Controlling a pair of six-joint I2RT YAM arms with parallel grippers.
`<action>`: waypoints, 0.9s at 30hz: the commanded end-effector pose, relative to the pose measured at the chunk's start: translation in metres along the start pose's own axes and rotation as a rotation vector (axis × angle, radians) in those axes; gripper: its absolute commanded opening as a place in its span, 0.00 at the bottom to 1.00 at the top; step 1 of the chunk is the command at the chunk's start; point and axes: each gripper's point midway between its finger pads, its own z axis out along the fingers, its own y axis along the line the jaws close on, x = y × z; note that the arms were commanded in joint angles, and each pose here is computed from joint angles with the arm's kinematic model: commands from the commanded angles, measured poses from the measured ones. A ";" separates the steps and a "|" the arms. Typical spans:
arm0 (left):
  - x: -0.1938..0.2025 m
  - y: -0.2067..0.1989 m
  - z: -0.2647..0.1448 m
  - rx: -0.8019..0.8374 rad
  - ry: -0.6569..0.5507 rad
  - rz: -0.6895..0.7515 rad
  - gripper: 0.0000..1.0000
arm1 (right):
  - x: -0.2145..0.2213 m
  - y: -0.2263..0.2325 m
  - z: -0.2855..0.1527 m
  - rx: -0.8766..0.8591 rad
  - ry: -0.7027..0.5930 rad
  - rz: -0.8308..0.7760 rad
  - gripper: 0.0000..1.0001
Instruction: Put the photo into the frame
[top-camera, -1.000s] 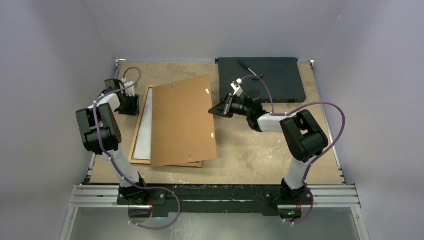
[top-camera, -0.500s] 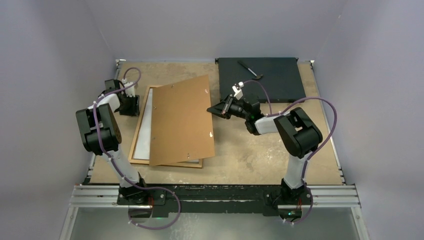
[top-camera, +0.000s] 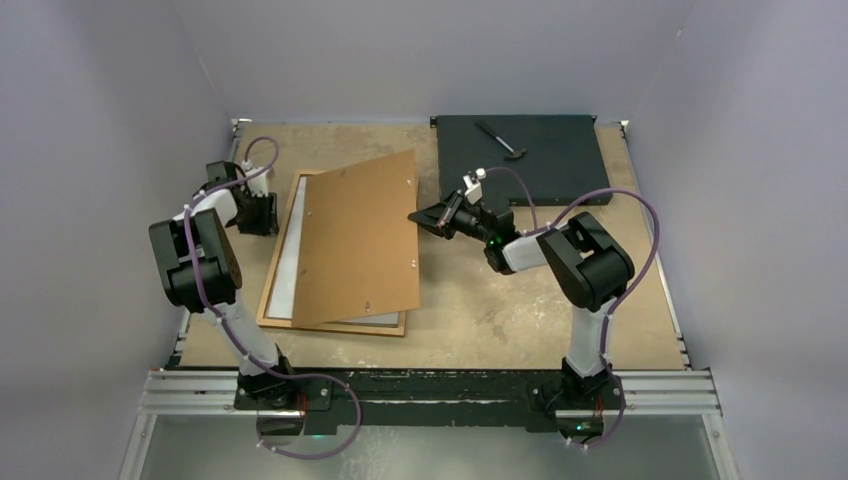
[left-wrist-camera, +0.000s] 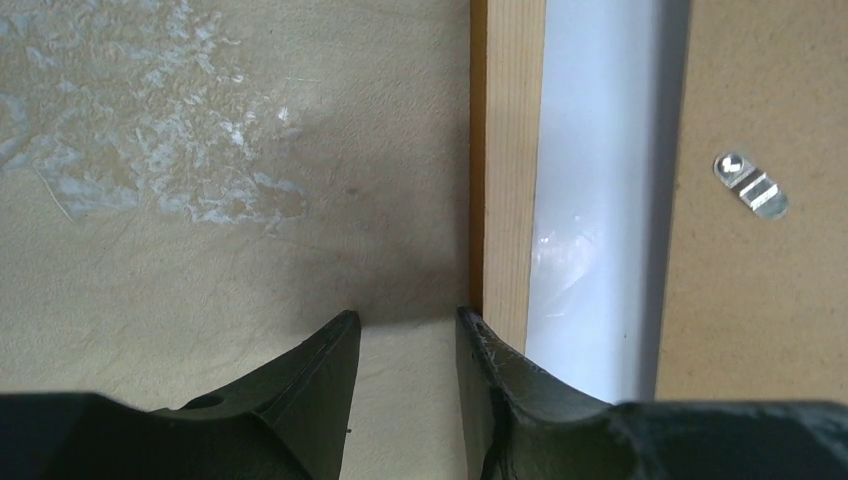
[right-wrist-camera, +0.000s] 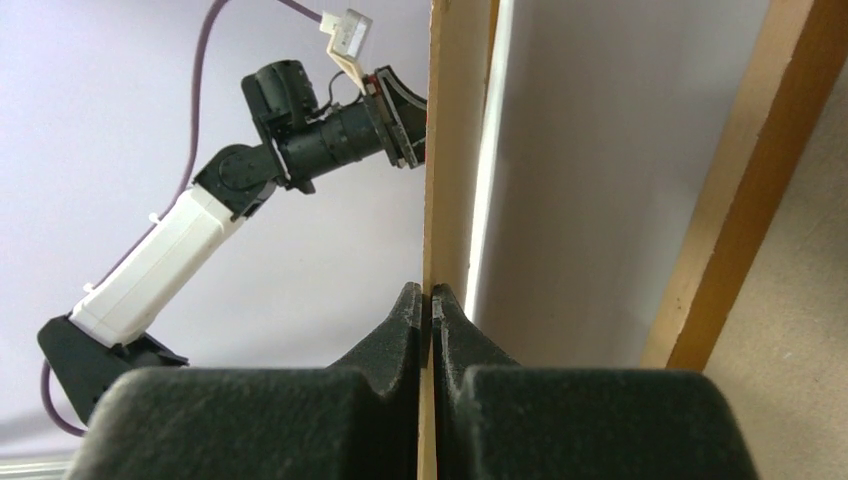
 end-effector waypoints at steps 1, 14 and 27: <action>0.050 -0.017 -0.001 0.075 0.153 -0.062 0.38 | -0.014 0.050 -0.001 -0.174 -0.085 -0.007 0.00; 0.058 -0.019 -0.002 0.081 0.162 -0.053 0.37 | 0.002 0.037 0.023 -0.092 -0.049 -0.029 0.00; 0.067 -0.023 0.001 0.093 0.170 -0.059 0.35 | 0.019 0.019 0.036 0.027 -0.030 -0.010 0.00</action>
